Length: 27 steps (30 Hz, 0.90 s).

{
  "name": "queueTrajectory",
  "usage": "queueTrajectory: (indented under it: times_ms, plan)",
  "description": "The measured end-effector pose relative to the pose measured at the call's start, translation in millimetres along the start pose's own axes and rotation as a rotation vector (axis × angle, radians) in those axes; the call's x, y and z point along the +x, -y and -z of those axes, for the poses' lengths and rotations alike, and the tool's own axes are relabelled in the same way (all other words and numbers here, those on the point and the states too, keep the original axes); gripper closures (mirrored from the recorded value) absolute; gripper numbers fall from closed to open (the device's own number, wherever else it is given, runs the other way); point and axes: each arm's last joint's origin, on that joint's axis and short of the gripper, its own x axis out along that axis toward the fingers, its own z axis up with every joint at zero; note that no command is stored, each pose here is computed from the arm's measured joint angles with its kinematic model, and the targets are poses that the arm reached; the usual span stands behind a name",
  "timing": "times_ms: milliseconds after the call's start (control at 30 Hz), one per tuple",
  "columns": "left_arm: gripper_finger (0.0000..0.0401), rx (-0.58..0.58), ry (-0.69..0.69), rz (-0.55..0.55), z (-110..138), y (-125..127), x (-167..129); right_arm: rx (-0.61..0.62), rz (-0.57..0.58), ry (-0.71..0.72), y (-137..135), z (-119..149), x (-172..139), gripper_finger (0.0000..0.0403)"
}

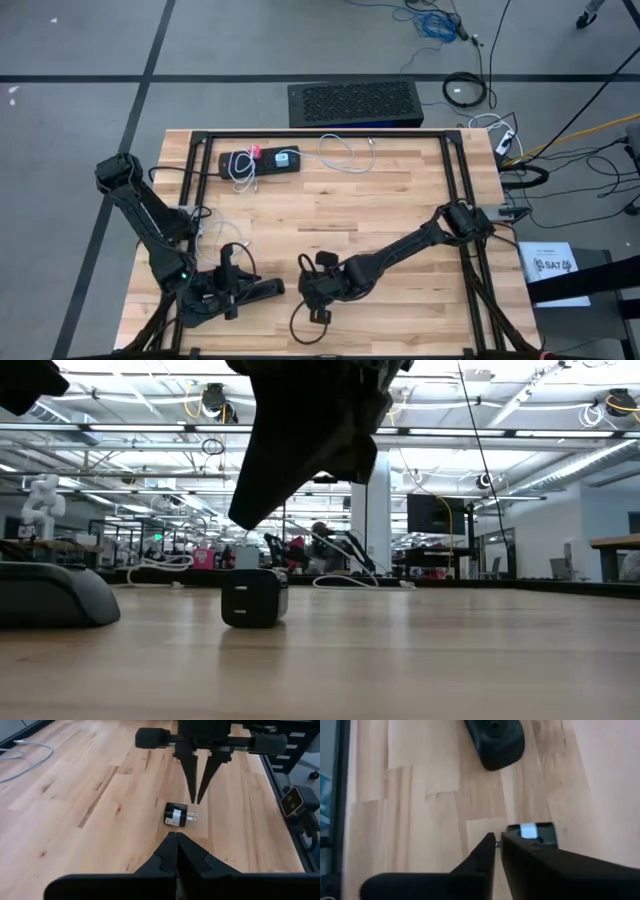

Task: Insert USB
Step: Insert the black charger adapter into the bottom left black outlet extension

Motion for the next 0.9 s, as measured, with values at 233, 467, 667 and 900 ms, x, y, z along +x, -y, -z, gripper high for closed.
queueTrajectory:
  times_ms: [233, 467, 667, 900]
  plan:
    - [0.0395, 0.005, -0.006, 0.000, 0, 0, 0, -0.043, 0.045, 0.005, 6, -1, 3, 0.0357]
    - [0.0395, 0.007, -0.012, 0.005, 1, 0, 0, -0.014, 0.142, -0.013, 13, 4, 15, 0.0388]
    - [0.0395, 0.009, -0.019, 0.010, 1, 0, 0, 0.045, 0.159, -0.026, 8, 11, 14, 0.0401]
    - [0.0395, 0.009, -0.019, 0.010, 1, 0, 0, 0.101, 0.170, -0.062, -1, 25, 16, 0.0401]
